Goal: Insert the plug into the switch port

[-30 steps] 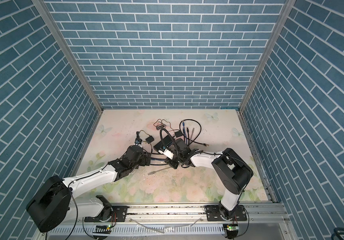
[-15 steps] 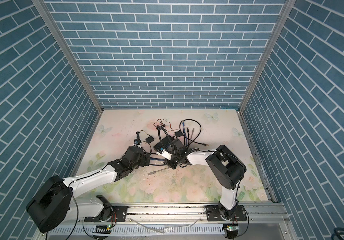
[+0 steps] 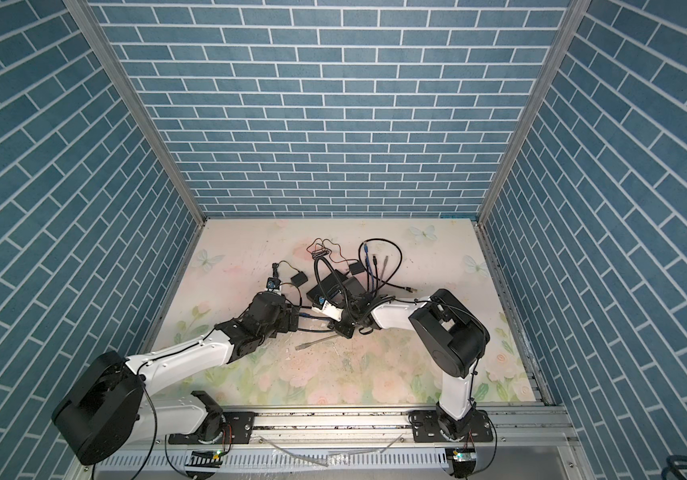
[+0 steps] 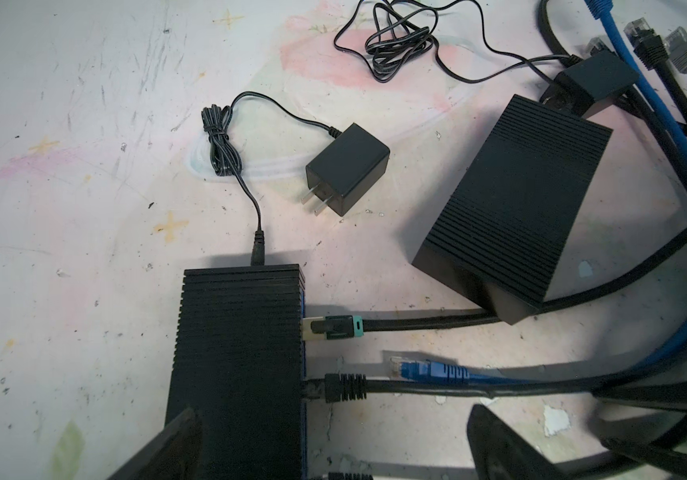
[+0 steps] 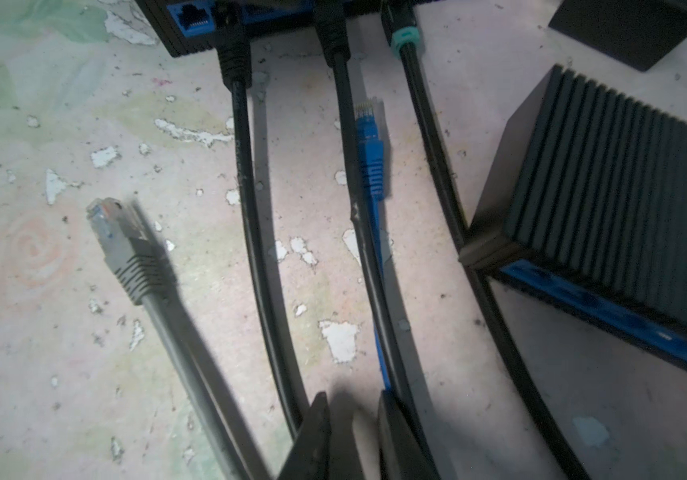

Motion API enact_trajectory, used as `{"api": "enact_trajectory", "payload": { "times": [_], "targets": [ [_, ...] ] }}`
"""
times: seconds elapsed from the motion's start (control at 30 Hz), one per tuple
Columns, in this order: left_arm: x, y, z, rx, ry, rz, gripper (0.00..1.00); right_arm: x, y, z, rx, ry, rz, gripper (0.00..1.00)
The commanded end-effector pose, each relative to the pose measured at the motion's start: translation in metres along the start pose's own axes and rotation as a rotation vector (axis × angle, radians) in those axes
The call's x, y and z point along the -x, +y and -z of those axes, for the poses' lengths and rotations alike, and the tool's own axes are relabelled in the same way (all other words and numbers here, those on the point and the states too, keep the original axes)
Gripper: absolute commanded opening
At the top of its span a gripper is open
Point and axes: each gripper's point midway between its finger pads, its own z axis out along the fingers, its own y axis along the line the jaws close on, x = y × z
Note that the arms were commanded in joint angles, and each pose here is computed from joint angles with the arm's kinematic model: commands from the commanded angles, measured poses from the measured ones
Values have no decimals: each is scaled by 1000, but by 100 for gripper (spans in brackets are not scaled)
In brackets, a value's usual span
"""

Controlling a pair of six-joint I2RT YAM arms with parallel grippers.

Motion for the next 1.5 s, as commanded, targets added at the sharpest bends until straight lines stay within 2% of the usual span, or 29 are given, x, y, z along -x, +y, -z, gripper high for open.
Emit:
{"api": "enact_trajectory", "payload": {
  "times": [0.0,0.43,1.27,1.47],
  "targets": [
    [-5,7,0,22,10,4,99,15,0,4,7,-24,92,23],
    [-4,4,-3,16,21,-3,100,31,2,18,4,-72,174,23],
    [-9,7,-5,18,29,-2,100,-13,-9,-7,21,159,221,22],
    [-10,8,-5,19,30,-1,100,2,-5,5,10,84,285,23]
  ]
}}
